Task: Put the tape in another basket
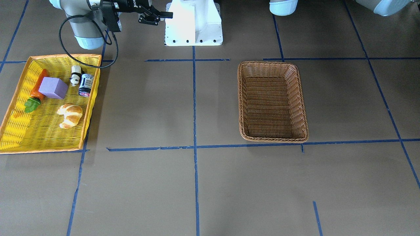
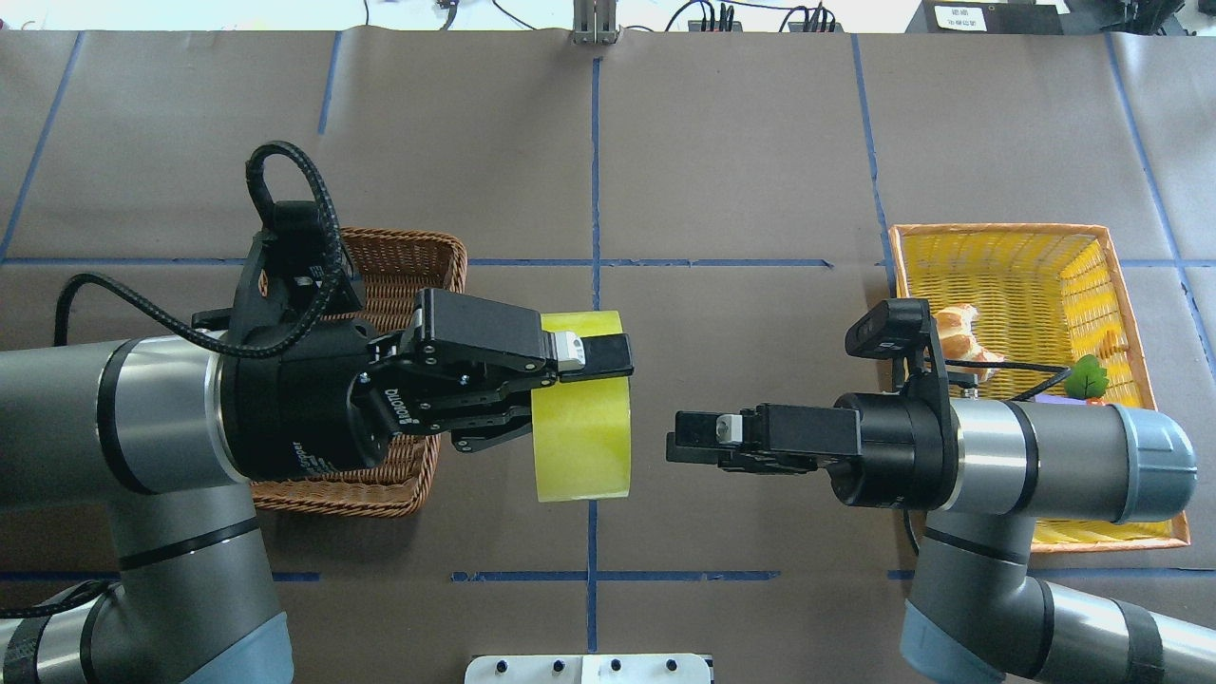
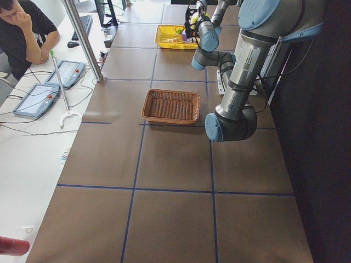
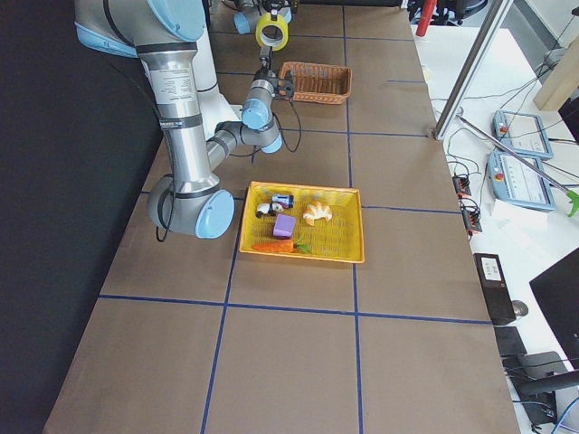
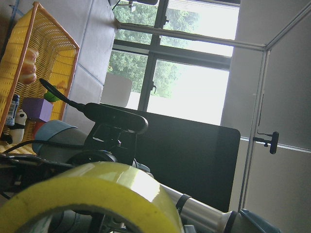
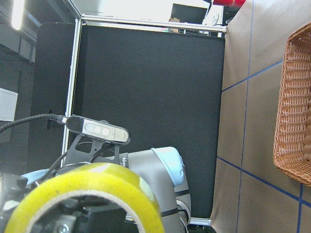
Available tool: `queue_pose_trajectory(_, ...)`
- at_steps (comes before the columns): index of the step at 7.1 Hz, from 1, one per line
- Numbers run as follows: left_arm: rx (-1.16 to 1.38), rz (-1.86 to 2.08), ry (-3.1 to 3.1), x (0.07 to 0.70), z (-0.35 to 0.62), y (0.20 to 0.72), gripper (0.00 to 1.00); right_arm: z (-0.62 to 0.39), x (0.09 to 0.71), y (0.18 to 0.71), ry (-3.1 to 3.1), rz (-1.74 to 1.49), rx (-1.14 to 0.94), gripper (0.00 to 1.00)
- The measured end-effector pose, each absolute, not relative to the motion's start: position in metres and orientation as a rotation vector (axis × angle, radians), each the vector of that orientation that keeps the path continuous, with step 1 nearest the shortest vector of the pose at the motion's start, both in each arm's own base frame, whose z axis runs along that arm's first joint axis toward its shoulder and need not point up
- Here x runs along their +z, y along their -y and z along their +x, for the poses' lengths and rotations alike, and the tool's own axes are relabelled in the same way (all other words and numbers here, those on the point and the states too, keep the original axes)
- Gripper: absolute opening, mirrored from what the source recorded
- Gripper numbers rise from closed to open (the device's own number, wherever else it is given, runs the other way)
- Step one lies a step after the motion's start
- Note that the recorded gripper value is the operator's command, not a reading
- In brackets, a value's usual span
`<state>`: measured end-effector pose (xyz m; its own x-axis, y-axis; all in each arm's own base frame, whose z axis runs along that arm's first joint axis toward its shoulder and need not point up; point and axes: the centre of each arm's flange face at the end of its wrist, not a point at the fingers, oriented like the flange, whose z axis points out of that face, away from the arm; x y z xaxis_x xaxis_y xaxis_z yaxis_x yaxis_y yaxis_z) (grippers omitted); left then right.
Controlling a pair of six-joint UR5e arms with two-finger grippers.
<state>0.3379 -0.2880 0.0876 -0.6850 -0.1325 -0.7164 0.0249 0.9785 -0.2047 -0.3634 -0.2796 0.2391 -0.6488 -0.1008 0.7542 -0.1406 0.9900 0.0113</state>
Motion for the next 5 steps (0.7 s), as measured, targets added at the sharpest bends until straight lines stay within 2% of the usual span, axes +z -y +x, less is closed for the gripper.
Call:
queue_pose_trajectory(2,-0.312,-0.026,-2.233,0.111,0.333,0.307,0.00,-0.346,0.253,0.316,2.075,0.179,0.090,1.00)
queue_pose_trajectory(5,-0.369,0.035,-1.983,0.147,0.343,0.334,0.00,-0.303,0.254,0.415,1.631,0.060,0.207,1.00)
